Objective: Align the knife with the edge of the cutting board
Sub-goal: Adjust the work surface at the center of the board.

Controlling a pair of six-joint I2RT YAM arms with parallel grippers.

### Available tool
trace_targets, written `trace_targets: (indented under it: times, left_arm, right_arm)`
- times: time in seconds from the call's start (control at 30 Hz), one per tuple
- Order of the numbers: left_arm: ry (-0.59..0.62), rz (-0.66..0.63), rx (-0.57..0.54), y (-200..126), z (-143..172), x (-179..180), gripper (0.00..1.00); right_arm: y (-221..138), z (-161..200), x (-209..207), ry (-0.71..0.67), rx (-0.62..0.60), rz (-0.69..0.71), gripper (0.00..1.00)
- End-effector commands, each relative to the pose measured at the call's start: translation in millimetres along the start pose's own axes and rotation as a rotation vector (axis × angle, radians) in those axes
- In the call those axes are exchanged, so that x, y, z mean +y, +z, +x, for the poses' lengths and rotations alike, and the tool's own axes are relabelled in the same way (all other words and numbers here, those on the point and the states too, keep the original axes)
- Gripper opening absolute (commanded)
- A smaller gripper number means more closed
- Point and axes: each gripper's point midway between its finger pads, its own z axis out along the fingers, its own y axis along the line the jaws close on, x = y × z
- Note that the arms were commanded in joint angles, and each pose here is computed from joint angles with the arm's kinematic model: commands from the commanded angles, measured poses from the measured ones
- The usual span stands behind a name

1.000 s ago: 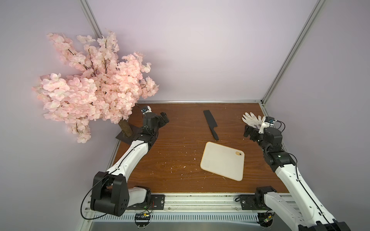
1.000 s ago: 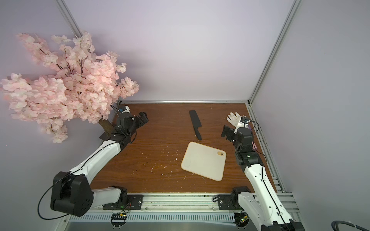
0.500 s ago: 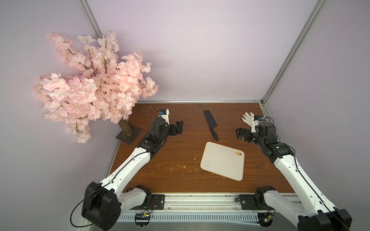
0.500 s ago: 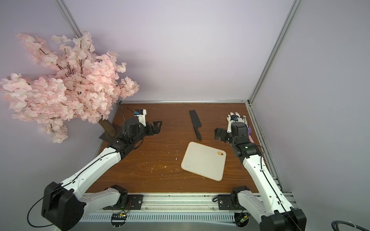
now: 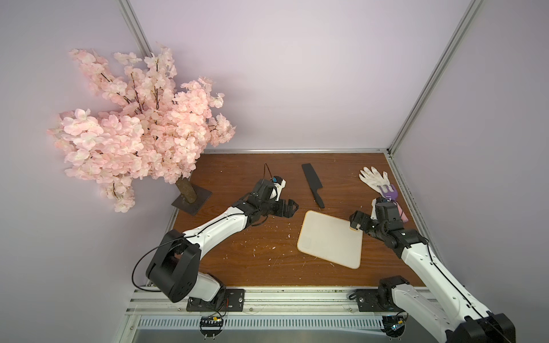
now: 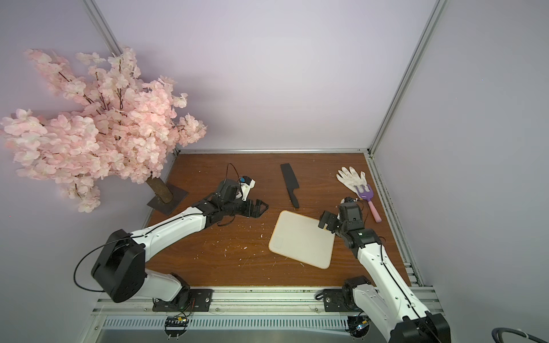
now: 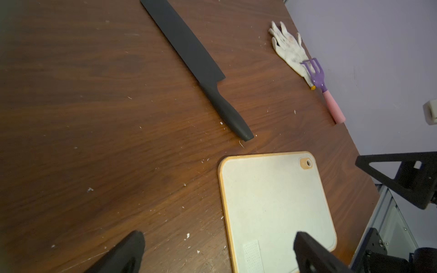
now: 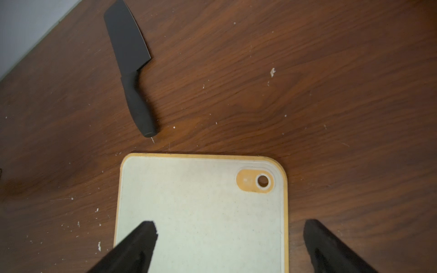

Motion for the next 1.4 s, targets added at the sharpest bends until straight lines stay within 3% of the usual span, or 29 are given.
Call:
trace_targets:
  times: [0.0, 0.43, 0.63, 0.93, 1.1, 1.37]
  left_arm:
    - [-0.011, 0.043, 0.084, 5, 15, -11, 1.00]
    - [0.046, 0.094, 0.296, 42, 75, -40, 1.00]
    - [0.014, 0.165, 0.367, 49, 88, -49, 1.00]
    - [-0.006, 0.172, 0.394, 54, 94, -49, 1.00]
    - [0.017, 0.082, 0.358, 51, 81, -35, 1.00]
    - [-0.083, -0.025, 0.181, 26, 28, 10, 1.00]
  right_arm:
    - [-4, -5, -8, 0.061, -0.030, 0.048, 1.00]
    - [20, 29, -26, 0.148, 0.043, 0.077, 0.99]
    - [31, 40, -31, 0.139, 0.075, 0.090, 0.99]
    - [46, 61, -34, 0.154, 0.119, 0.058, 0.99]
    - [49, 66, -27, 0.155, 0.126, 0.025, 0.99]
    - [55, 78, -9, 0.124, 0.157, 0.000, 0.99]
